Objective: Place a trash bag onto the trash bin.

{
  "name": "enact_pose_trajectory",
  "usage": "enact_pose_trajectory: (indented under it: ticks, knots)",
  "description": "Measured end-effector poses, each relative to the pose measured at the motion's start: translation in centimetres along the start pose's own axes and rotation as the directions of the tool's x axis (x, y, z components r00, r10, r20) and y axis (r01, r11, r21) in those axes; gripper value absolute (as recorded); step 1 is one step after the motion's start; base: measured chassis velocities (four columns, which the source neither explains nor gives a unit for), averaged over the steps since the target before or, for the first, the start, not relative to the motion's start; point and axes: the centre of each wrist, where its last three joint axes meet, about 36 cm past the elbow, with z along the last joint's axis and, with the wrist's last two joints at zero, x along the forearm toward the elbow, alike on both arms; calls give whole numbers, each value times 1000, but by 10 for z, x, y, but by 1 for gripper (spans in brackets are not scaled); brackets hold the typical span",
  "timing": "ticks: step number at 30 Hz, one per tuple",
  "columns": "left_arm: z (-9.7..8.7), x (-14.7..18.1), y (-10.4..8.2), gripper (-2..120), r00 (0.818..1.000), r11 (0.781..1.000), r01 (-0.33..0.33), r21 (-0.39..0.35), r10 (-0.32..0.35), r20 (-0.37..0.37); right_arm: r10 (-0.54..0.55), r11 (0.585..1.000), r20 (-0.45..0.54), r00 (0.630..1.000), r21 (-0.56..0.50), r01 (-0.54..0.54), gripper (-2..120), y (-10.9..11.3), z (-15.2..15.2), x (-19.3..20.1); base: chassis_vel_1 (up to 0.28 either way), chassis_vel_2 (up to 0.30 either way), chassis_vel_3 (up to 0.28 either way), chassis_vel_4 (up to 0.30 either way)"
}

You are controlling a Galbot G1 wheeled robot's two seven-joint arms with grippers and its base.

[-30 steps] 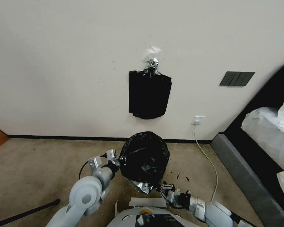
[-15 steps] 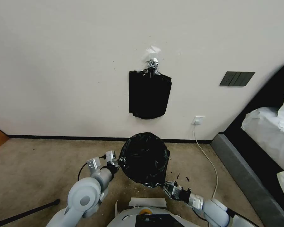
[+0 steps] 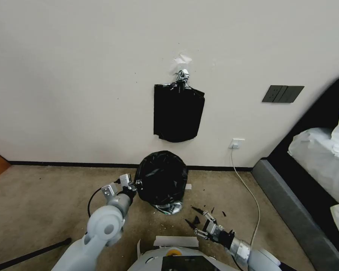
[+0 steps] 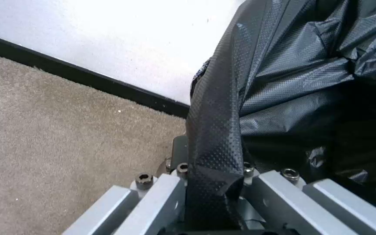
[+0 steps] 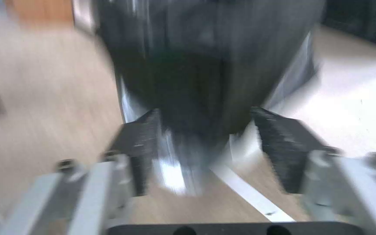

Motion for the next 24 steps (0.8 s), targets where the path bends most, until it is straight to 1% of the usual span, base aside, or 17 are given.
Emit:
enact_pose_trajectory:
  ticks: [2, 3, 5, 6, 7, 8, 9, 11, 12, 13, 14, 17, 18, 19, 21, 22, 24]
  knots:
    - [21, 5, -3, 1, 1000, 999, -8, -42, 8, 11, 10, 995, 9, 1000, -101, -9, 37, 14, -31, -5, 0, 0, 0, 0]
    - [21, 5, -3, 1, 1000, 999, -8, -42, 8, 11, 10, 995, 9, 1000, -101, -9, 37, 14, -31, -5, 0, 0, 0, 0]
    - [40, 11, -11, 1, 999, 996, -32, -87, 33, 8, 18, 976, -18, 1000, -215, -21, 26, 23, -54, -12, 0, 0, 0, 0]
    - [40, 11, -11, 1, 999, 996, -32, -87, 33, 8, 18, 976, -18, 1000, -215, -21, 26, 23, -54, -12, 0, 0, 0, 0]
    - [43, 12, -14, 1, 999, 994, -40, -98, 41, 11, 19, 970, -35, 999, -241, -27, 23, 23, -59, -14, 0, 0, 0, 0]
    - [50, 13, -20, 1, 998, 991, -61, -118, 64, 19, 10, 960, -93, 996, -278, -36, 16, 20, -66, -22, 0, 0, 0, 0]
    - [50, 13, -20, 1, 998, 991, -61, -118, 64, 19, 10, 960, -93, 996, -278, -36, 16, 20, -66, -22, 0, 0, 0, 0]
    - [61, 14, -31, 1, 995, 984, -94, -153, 100, 27, -1, 952, -169, 986, -303, -51, 5, 13, -75, -35, 0, 0, 0, 0]
    - [65, 14, -36, 1, 993, 980, -109, -167, 115, 27, 0, 945, -198, 980, -319, -65, 3, 7, -80, -44, 0, 0, 0, 0]
    - [65, 14, -36, 1, 993, 980, -109, -167, 115, 27, 0, 945, -198, 980, -319, -65, 3, 7, -80, -44, 0, 0, 0, 0]
    - [68, 14, -39, 1, 992, 977, -120, -179, 127, 28, -1, 938, -217, 976, -338, -74, 0, 2, -84, -51, 0, 0, 0, 0]
    - [75, 15, -49, 1, 988, 970, -146, -196, 155, 29, 0, 920, -298, 955, -375, -116, 0, -13, -92, -73, 0, 0, 0, 0]
    - [75, 15, -49, 1, 988, 970, -146, -196, 155, 29, 0, 920, -298, 955, -375, -116, 0, -13, -92, -73, 0, 0, 0, 0]
    - [76, 16, -51, 1, 987, 969, -148, -199, 157, 29, -3, 914, -324, 946, -386, -129, 0, -15, -93, -78, 0, 0, 0, 0]
    - [78, 16, -54, 1, 987, 966, -148, -210, 159, 35, -6, 903, -400, 917, -397, -167, 0, -21, -90, -99, 0, 0, 0, 0]
    - [78, 16, -54, 1, 987, 966, -148, -210, 159, 35, -6, 903, -400, 917, -397, -167, 0, -21, -90, -99, 0, 0, 0, 0]
    - [81, 16, -55, 1, 987, 964, -148, -221, 159, 34, -5, 903, -448, 894, -386, -188, 0, -24, -82, -116, 0, 0, 0, 0]
